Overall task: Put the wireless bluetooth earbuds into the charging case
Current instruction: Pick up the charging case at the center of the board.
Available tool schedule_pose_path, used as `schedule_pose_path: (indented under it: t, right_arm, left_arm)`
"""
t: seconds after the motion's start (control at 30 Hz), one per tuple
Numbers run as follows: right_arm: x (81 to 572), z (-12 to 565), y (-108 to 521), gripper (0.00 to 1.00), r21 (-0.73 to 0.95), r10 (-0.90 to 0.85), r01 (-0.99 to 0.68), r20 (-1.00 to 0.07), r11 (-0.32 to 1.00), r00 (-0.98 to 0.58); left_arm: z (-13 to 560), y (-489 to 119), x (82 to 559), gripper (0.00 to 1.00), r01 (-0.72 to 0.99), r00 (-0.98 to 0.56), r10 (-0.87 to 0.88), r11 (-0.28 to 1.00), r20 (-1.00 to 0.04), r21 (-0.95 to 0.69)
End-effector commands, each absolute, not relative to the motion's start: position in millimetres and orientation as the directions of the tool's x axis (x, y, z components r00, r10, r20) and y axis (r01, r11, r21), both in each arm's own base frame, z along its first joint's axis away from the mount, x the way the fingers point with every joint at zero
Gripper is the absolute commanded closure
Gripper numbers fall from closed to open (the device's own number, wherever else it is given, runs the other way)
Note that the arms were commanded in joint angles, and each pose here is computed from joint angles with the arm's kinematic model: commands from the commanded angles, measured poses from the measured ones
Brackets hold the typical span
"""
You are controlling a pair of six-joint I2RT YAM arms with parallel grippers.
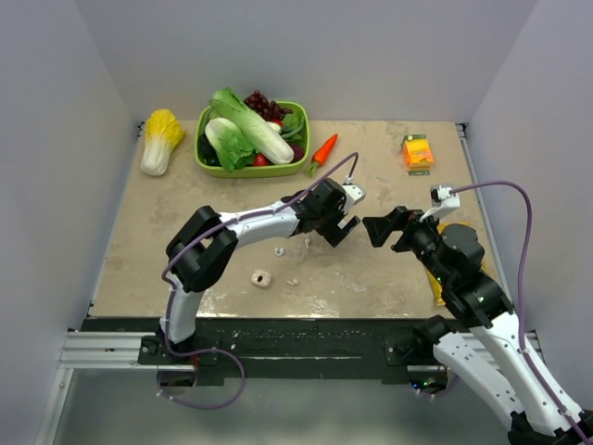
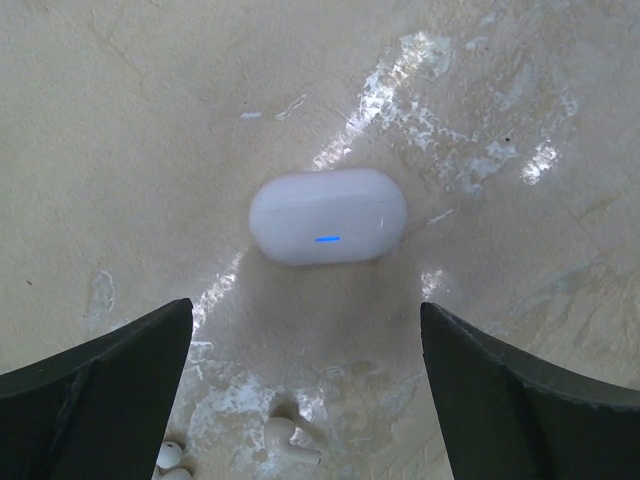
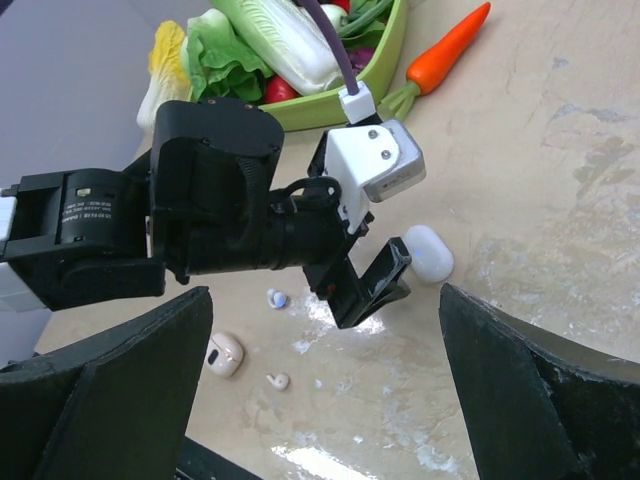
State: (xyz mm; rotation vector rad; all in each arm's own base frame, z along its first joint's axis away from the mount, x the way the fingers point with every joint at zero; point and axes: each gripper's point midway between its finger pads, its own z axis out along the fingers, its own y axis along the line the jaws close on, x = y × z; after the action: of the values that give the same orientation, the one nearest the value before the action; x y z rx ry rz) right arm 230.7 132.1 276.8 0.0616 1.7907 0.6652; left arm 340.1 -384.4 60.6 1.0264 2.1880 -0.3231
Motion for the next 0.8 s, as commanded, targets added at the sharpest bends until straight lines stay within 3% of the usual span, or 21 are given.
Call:
schedule_pose_path:
  t: [0.0, 0.43, 0.77]
  right_arm:
    - [226, 295, 130, 0.02, 0.452, 0.365, -0.318, -0.882, 0.833, -0.297]
    - [225, 299, 132, 0.02, 0.459, 0.368, -0.321, -0.878, 0.828, -0.305]
    - [227, 299, 134, 0.02, 0.471, 0.378, -0.319, -0.871, 0.822, -0.314]
  left_arm:
    - [66, -394, 359, 0.00, 0.756, -0.395, 0.593, 0.643, -0.702, 0.118]
    - [53, -416, 364, 0.00, 0.771, -0.419, 0.571, 0.634, -0.706, 0.056]
    - [39, -415, 370, 0.00, 0.714, -0.529, 0.507, 0.699, -0.681, -0.034]
